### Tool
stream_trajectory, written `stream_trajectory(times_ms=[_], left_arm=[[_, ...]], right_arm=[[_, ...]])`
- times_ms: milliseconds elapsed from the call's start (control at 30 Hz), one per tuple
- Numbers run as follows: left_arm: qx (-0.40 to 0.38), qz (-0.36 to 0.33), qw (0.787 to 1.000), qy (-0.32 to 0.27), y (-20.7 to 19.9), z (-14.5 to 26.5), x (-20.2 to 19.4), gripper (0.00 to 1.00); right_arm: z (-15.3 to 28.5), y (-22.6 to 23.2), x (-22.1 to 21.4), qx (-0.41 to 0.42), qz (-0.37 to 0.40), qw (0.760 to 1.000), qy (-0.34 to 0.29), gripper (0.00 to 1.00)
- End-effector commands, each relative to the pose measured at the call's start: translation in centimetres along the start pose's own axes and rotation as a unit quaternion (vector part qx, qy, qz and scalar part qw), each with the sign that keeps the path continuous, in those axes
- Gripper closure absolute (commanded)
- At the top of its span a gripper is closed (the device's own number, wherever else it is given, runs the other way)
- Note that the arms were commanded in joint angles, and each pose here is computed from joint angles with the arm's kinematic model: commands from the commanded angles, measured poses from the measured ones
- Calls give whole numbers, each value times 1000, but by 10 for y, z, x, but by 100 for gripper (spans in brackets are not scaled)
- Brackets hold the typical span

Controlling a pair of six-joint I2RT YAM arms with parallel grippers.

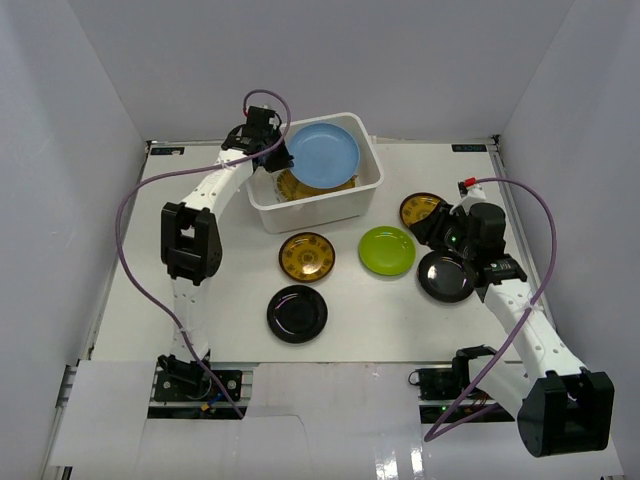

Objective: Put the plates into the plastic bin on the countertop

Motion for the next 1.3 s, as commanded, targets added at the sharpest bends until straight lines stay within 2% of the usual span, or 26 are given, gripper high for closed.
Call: stream_trajectory(times_ms=[0, 33, 67, 100, 133, 233, 367, 433, 467, 533, 567, 600, 667, 700, 767, 800, 900, 933, 1000, 1033, 1133, 1267], left_arm=[[-24, -21, 999, 7, -17, 17, 7, 100], [-26, -22, 999, 15, -16, 13, 4, 96], [-27, -23, 999, 18, -15, 12, 3, 87], [-28, -25, 999, 22, -15, 10, 1, 76], [-29, -27, 999, 24, -15, 9, 1, 59], [-38, -38, 998, 25, -18, 11, 2, 37], [-63, -45, 997, 13, -30, 25, 13, 25], [-85, -50, 995, -1, -41, 39, 22, 20], [-106, -54, 993, -23, -54, 60, 36, 17], [-140, -66, 987, -50, -70, 90, 50, 16], [-153, -71, 984, -65, -77, 106, 56, 16], [-173, -74, 978, -92, -84, 139, 63, 16], [-192, -74, 973, -108, -86, 169, 59, 16], [-205, -75, 969, -118, -79, 194, 44, 16], [-219, -70, 964, -132, -68, 213, 24, 17], [-206, -65, 969, -122, -45, 223, -6, 18], [-196, -59, 972, -114, -11, 230, -47, 21], [-174, -57, 978, -103, 13, 230, -72, 21], [-153, -61, 982, -87, 35, 228, -95, 23], [-130, -57, 987, -78, 54, 225, -112, 27], [-101, -52, 992, -51, 81, 213, -141, 30], [-84, -39, 995, -43, 93, 194, -152, 32]], right_arm=[[3, -3, 13, -24, 19, 999, -18, 62], [1, -6, 10, -32, 17, 999, -14, 60], [-2, -11, 7, -49, 15, 999, -10, 60], [-7, -16, 3, -59, 11, 998, -1, 60], [-9, -21, 2, -79, 9, 997, 0, 60], [-14, -29, 0, -105, 5, 994, 2, 59], [-20, -41, 15, -139, -3, 990, -9, 58], [-22, -53, 19, -171, -9, 985, -12, 53], [-23, -67, 22, -190, -19, 981, -10, 50], [-25, -84, 26, -226, -29, 973, -16, 42], [-27, -100, 24, -247, -42, 968, -6, 40], [-29, -106, 27, -255, -49, 966, -8, 38], [-39, -121, 23, -272, -62, 960, 5, 37], [-42, -124, 23, -276, -64, 959, 7, 36], [-54, -133, 24, -280, -71, 957, 16, 36], [-58, -135, 25, -279, -73, 957, 17, 36], [-73, -144, 26, -279, -80, 956, 29, 38], [-75, -149, 27, -283, -82, 955, 32, 38], [-83, -157, 24, -286, -87, 953, 43, 41], [-85, -161, 22, -282, -93, 954, 48, 43], [-95, -170, 18, -277, -107, 954, 46, 46], [-108, -178, 5, -273, -126, 952, 54, 51]])
Point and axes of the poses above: each gripper's point midway between its finger pads, its own z axis back along the fingers, its own y axis along the line the jaws close on, x = y × z, the point moved 7 cm from there along z, back along the fingers, and after that the axes turned 4 degrees about z, right-handed, at the moved point
